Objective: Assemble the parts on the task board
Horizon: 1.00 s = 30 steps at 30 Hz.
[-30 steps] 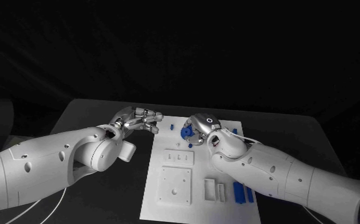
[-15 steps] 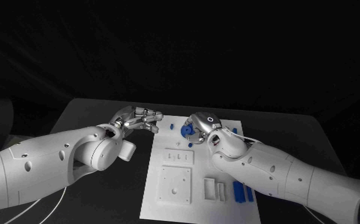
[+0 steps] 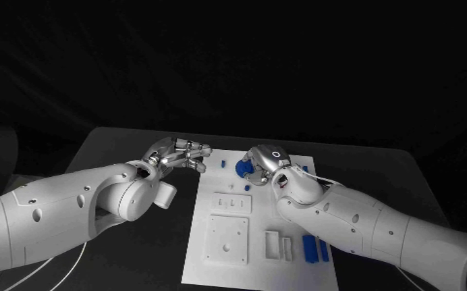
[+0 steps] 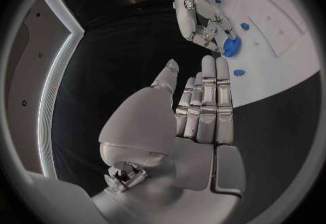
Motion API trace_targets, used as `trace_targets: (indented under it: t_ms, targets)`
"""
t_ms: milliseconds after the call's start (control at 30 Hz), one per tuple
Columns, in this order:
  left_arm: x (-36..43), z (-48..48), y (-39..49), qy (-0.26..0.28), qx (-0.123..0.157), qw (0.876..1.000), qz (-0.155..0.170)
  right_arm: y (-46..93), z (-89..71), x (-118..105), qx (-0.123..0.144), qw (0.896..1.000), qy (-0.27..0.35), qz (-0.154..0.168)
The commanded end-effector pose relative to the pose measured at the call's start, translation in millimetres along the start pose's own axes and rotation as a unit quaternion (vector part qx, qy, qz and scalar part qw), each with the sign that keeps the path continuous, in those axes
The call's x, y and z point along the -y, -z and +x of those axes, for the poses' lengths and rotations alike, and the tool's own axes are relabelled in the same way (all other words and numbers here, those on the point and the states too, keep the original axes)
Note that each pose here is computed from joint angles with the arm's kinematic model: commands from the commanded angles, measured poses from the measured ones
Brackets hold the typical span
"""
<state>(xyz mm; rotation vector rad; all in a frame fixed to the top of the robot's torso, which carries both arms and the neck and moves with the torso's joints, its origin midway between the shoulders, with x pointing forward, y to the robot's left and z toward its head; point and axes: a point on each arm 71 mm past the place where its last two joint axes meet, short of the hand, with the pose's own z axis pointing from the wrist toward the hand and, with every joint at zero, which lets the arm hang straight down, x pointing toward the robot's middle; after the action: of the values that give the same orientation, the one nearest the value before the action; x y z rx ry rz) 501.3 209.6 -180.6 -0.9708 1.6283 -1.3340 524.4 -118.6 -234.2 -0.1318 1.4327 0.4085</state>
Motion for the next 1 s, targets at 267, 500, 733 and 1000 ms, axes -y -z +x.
trace_targets:
  t_ms: [267,500,733,1000]
  targets:
    - [0.9,2.7,-0.9,0.003,-0.009,1.000,0.002,0.4,2.3,1.8,-0.009,1.000,-0.010,0.001]
    - [0.7,2.7,-1.0,0.003,-0.009,1.000,0.001,0.2,4.4,4.3,-0.020,1.000,-0.019,0.008]
    - [0.6,2.7,-1.2,0.003,-0.009,1.000,0.000,-0.4,6.6,6.5,-0.029,0.999,-0.019,0.014]
    - [0.4,2.0,-1.2,0.003,-0.008,1.000,0.000,0.2,7.0,9.5,-0.034,0.999,-0.020,0.018]
